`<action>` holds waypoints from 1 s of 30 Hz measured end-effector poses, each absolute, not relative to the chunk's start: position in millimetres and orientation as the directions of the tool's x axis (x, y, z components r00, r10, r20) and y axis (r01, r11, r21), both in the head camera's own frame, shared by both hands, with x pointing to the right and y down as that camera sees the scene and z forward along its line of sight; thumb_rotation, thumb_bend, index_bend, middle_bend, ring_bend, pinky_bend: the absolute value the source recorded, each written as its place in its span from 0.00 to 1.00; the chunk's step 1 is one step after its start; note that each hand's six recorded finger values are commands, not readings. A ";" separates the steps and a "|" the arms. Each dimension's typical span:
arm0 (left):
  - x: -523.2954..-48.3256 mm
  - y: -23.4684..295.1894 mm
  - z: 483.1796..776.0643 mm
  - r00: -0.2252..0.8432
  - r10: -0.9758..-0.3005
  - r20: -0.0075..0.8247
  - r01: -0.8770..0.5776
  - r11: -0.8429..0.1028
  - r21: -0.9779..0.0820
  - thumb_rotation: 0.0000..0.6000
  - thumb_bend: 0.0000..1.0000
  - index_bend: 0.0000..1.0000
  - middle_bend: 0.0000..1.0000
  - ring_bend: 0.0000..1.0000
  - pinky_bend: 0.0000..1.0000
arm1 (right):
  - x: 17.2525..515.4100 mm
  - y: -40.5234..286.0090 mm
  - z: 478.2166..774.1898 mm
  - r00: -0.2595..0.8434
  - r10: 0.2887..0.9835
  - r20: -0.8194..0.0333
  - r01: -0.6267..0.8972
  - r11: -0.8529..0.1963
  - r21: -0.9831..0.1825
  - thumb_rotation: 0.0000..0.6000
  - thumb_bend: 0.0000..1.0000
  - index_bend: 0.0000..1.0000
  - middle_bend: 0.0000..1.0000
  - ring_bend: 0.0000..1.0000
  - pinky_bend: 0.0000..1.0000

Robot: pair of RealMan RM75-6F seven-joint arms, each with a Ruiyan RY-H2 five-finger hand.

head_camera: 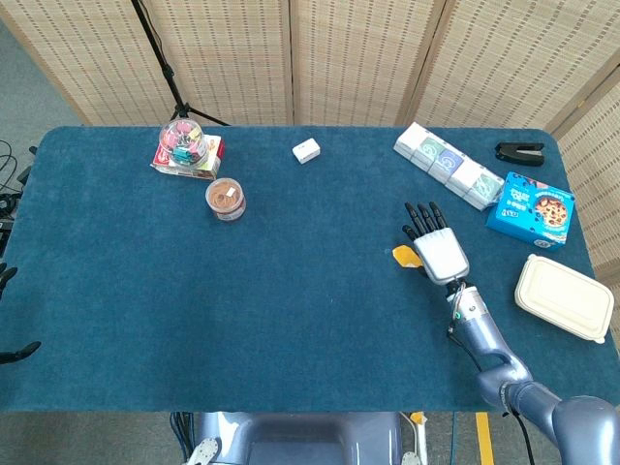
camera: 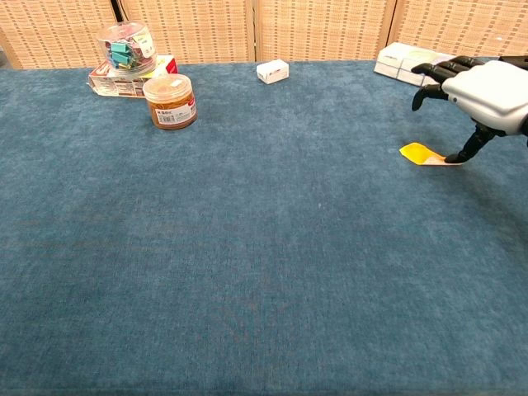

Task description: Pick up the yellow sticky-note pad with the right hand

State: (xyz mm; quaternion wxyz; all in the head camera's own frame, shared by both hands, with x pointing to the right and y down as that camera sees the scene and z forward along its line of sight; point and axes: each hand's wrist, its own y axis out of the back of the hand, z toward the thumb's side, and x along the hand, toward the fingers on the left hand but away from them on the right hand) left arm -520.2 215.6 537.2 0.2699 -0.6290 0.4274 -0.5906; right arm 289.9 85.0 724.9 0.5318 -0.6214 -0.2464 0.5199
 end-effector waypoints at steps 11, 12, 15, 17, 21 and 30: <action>-520.3 215.2 537.1 -0.063 -0.857 0.512 -0.220 -0.488 -0.845 1.00 0.00 0.00 0.00 0.00 0.00 | 289.9 88.0 731.8 0.341 0.835 -0.432 -0.257 -0.359 -0.897 1.00 0.00 0.39 0.00 0.00 0.00; -520.4 215.2 537.0 -0.064 -0.857 0.511 -0.220 -0.487 -0.845 1.00 0.00 0.00 0.00 0.00 0.00 | 289.8 88.1 732.3 0.341 0.834 -0.434 -0.257 -0.361 -0.896 1.00 0.00 0.39 0.00 0.00 0.00; -520.7 215.2 536.8 -0.064 -0.857 0.511 -0.221 -0.487 -0.845 1.00 0.00 0.00 0.00 0.00 0.00 | 289.2 88.9 734.0 0.343 0.829 -0.442 -0.260 -0.369 -0.892 1.00 0.04 0.41 0.00 0.00 0.00; -520.8 215.3 536.5 -0.063 -0.858 0.510 -0.222 -0.486 -0.845 1.00 0.00 0.00 0.00 0.00 0.00 | 288.7 89.2 734.5 0.344 0.826 -0.446 -0.259 -0.373 -0.891 1.00 0.13 0.42 0.00 0.00 0.00; -521.0 215.3 536.6 -0.063 -0.857 0.511 -0.222 -0.487 -0.845 1.00 0.00 0.00 0.00 0.00 0.00 | 288.1 88.8 735.2 0.344 0.823 -0.452 -0.260 -0.379 -0.888 1.00 0.34 0.42 0.00 0.00 0.00; -521.3 215.1 536.4 -0.063 -0.858 0.510 -0.223 -0.486 -0.845 1.00 0.00 0.00 0.00 0.00 0.00 | 288.1 89.9 737.9 0.343 0.810 -0.475 -0.270 -0.399 -0.876 1.00 0.54 0.45 0.00 0.00 0.00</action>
